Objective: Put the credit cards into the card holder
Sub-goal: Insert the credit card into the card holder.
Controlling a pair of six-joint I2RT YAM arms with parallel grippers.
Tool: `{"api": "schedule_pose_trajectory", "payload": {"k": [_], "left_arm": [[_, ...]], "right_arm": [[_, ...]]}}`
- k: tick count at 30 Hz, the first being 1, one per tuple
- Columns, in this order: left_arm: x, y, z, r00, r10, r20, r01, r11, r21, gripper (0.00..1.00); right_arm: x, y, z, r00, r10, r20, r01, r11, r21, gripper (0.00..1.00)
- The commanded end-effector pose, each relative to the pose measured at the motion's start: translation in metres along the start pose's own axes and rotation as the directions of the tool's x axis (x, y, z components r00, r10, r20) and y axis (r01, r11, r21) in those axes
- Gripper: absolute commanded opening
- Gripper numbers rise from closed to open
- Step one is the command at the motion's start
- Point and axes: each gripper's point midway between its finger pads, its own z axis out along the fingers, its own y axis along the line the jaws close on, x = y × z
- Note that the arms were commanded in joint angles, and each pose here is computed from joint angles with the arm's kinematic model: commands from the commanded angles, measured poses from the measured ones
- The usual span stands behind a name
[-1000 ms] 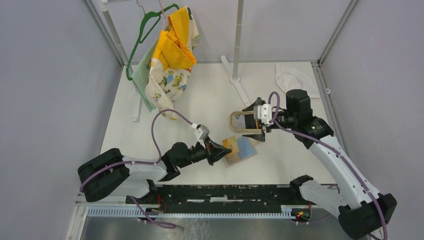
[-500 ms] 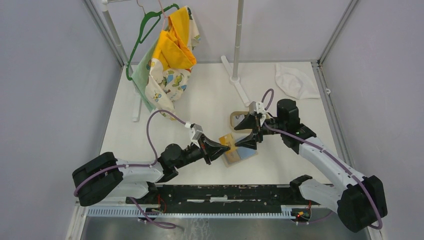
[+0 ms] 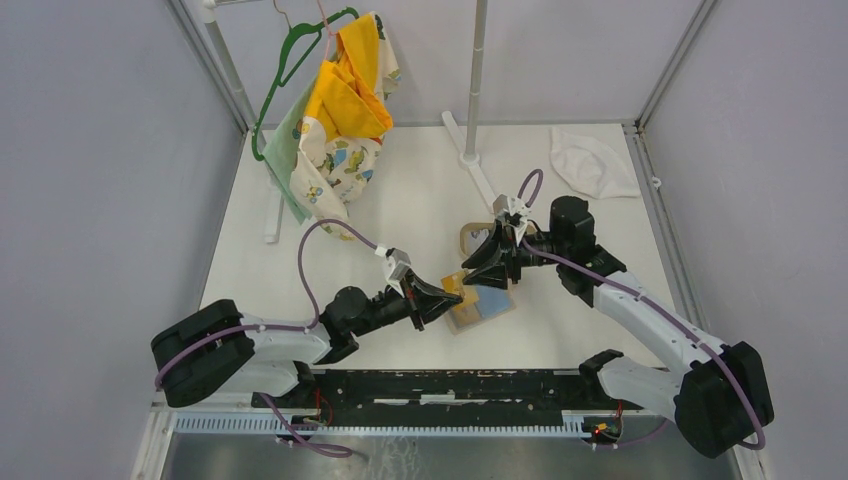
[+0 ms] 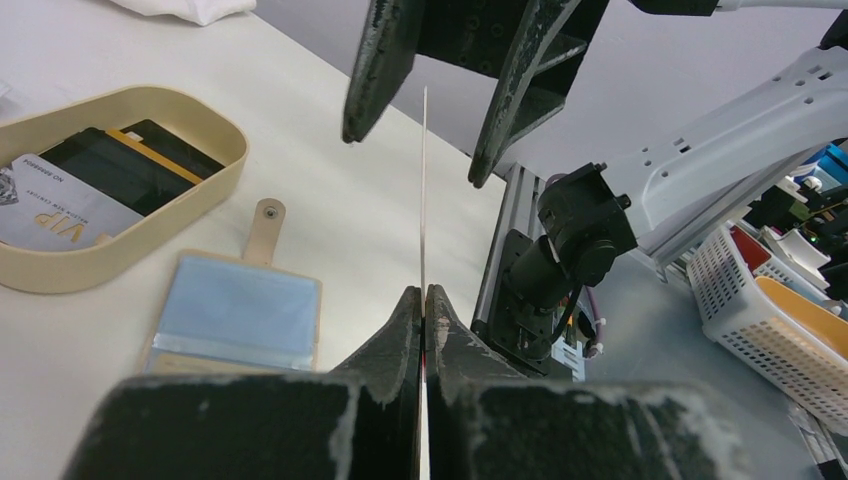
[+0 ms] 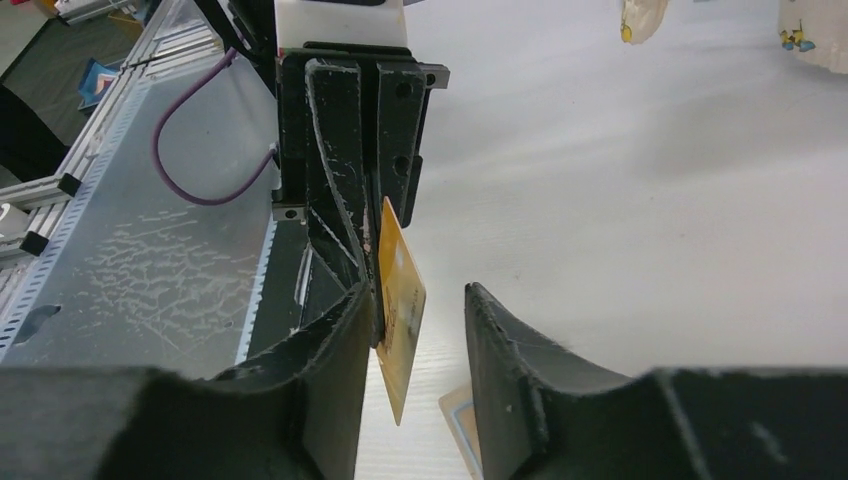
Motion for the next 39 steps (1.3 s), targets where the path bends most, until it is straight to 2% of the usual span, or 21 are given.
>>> {"api": "schedule_pose_trajectory", "payload": {"k": [1, 4, 8, 11, 13, 15, 16, 17, 20, 24, 28, 31, 36, 39], "left_arm": [[-0.026, -0.015, 0.009, 0.997, -0.004, 0.083, -0.001, 0.998, 0.06, 0.02], [-0.025, -0.014, 0.01, 0.997, -0.005, 0.081, 0.0, 0.998, 0.058, 0.02], [-0.025, -0.012, 0.009, 0.997, -0.005, 0.082, 0.002, 0.999, 0.048, 0.02], [-0.022, -0.007, 0.009, 0.997, -0.01, 0.07, 0.009, 1.0, 0.02, 0.05], [-0.019, 0.003, 0.007, 0.998, -0.023, 0.056, 0.025, 0.999, -0.043, 0.23], [-0.011, 0.024, 0.003, 0.999, -0.039, 0.019, 0.042, 0.986, -0.162, 0.44], [-0.005, 0.037, -0.001, 0.999, -0.048, -0.008, 0.045, 0.97, -0.238, 0.51], [0.0, 0.051, -0.007, 0.998, -0.059, -0.025, 0.048, 0.946, -0.32, 0.57], [0.011, 0.076, -0.025, 0.993, -0.084, -0.077, 0.038, 0.878, -0.477, 0.65], [0.019, 0.076, -0.032, 0.986, -0.121, -0.116, 0.047, 0.864, -0.501, 0.65], [0.031, 0.072, -0.023, 0.972, -0.181, -0.151, 0.088, 0.872, -0.482, 0.48], [0.042, 0.074, -0.017, 0.963, -0.211, -0.169, 0.105, 0.868, -0.485, 0.43], [0.06, 0.09, -0.019, 0.948, -0.243, -0.207, 0.09, 0.826, -0.557, 0.41], [0.07, 0.101, -0.028, 0.938, -0.267, -0.22, 0.075, 0.779, -0.623, 0.43]], "right_arm": [[-0.024, 0.009, 0.002, 0.998, -0.036, 0.047, 0.039, 0.998, -0.046, 0.41], [-0.025, 0.012, 0.002, 0.998, -0.024, 0.05, 0.027, 0.997, -0.068, 0.26], [-0.022, 0.014, 0.003, 0.999, -0.006, 0.045, 0.01, 0.996, -0.088, 0.0], [-0.02, 0.011, 0.003, 0.999, -0.005, 0.044, 0.008, 0.998, -0.068, 0.0], [-0.018, 0.002, 0.001, 1.0, -0.004, 0.031, 0.004, 1.0, -0.017, 0.0], [-0.014, -0.017, -0.005, 1.0, 0.005, -0.006, -0.005, 0.997, 0.074, 0.0], [-0.011, -0.027, -0.009, 1.0, 0.007, -0.021, -0.005, 0.993, 0.119, 0.0], [-0.005, -0.037, -0.014, 0.998, 0.044, -0.044, -0.036, 0.985, 0.171, 0.0], [0.02, -0.059, -0.026, 0.987, 0.117, -0.112, -0.084, 0.959, 0.27, 0.0], [0.057, -0.074, -0.035, 0.959, 0.234, -0.16, -0.169, 0.925, 0.341, 0.0], [0.078, -0.085, -0.041, 0.937, 0.322, -0.138, -0.246, 0.885, 0.395, 0.0], [0.095, -0.085, -0.041, 0.913, 0.383, -0.138, -0.305, 0.868, 0.391, 0.0], [0.11, -0.084, -0.038, 0.883, 0.456, -0.116, -0.39, 0.847, 0.361, 0.0], [0.113, -0.082, -0.037, 0.866, 0.493, -0.081, -0.438, 0.828, 0.349, 0.0]]}}
